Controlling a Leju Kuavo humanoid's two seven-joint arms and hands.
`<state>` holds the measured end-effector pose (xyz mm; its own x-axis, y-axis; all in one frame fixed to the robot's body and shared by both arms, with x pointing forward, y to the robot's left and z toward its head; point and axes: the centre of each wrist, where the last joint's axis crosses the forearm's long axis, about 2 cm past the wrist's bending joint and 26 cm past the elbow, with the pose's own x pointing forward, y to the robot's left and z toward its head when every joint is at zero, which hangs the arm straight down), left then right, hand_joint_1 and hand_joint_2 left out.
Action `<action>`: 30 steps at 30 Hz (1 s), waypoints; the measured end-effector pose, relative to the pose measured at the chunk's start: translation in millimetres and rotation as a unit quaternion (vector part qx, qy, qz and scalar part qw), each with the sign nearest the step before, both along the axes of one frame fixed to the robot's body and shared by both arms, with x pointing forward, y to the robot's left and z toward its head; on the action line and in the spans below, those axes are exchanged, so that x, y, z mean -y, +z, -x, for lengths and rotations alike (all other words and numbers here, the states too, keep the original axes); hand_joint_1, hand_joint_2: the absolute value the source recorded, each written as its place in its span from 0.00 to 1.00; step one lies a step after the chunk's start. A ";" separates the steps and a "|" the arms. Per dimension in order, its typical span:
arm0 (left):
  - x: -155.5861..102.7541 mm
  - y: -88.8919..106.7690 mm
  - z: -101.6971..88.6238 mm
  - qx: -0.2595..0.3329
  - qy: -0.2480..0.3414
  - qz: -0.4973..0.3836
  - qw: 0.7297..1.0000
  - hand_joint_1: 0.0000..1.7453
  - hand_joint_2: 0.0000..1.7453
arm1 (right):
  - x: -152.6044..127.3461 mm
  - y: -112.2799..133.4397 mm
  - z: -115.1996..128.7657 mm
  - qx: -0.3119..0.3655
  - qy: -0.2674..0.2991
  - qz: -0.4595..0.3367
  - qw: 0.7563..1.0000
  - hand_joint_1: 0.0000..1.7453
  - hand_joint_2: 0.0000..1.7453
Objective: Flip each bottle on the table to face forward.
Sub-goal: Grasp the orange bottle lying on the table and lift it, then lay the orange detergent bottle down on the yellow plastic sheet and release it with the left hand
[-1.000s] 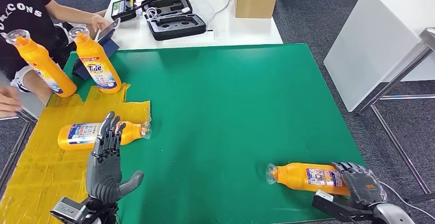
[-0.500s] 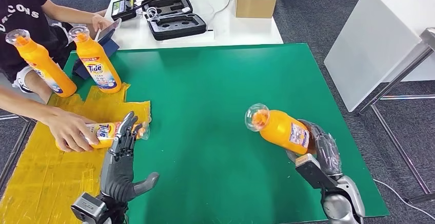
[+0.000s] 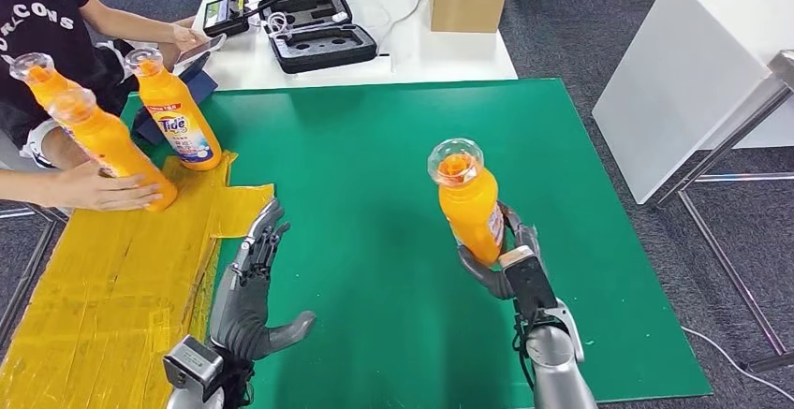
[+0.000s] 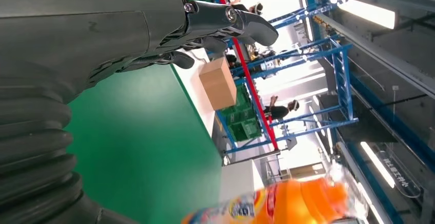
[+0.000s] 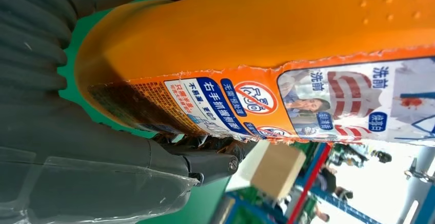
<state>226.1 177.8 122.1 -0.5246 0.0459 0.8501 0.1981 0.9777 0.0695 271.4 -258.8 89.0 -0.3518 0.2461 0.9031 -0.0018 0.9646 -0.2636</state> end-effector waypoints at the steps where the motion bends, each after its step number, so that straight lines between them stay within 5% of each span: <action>1: 0.8 -0.2 -0.5 -0.001 -0.002 0.000 1.000 0.00 1.00 | -4.4 -0.5 -1.1 -0.003 0.007 -0.008 1.000 1.00 1.00; 5: 4.2 0.0 -5.2 -0.007 -0.015 0.000 1.000 0.00 1.00 | -31.0 -2.9 -5.6 -0.017 0.058 -0.037 0.998 1.00 1.00; 16: 10.8 -1.4 -23.1 -0.031 -0.032 -0.001 0.999 0.00 1.00 | -164.0 12.8 4.6 -0.017 0.245 -0.058 0.968 1.00 1.00; 27: 7.5 -12.8 -32.9 -0.075 -0.025 -0.002 0.997 0.00 1.00 | -194.9 24.9 13.1 0.015 0.287 -0.015 0.958 1.00 1.00; 28: 6.4 -14.1 -33.5 -0.079 -0.025 0.002 0.997 0.06 1.00 | -195.6 26.0 13.5 0.018 0.286 -0.008 0.958 1.00 1.00; 30: 4.3 -16.2 -34.1 -0.084 -0.028 0.013 0.996 0.55 1.00 | -197.1 27.4 14.5 0.022 0.284 0.004 0.959 1.00 1.00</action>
<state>260.2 173.6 105.9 -0.3706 0.0942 0.9240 0.2593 0.9658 0.0055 256.9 -61.6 116.4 -0.4679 0.0101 0.8837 -0.5152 0.8093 -0.2820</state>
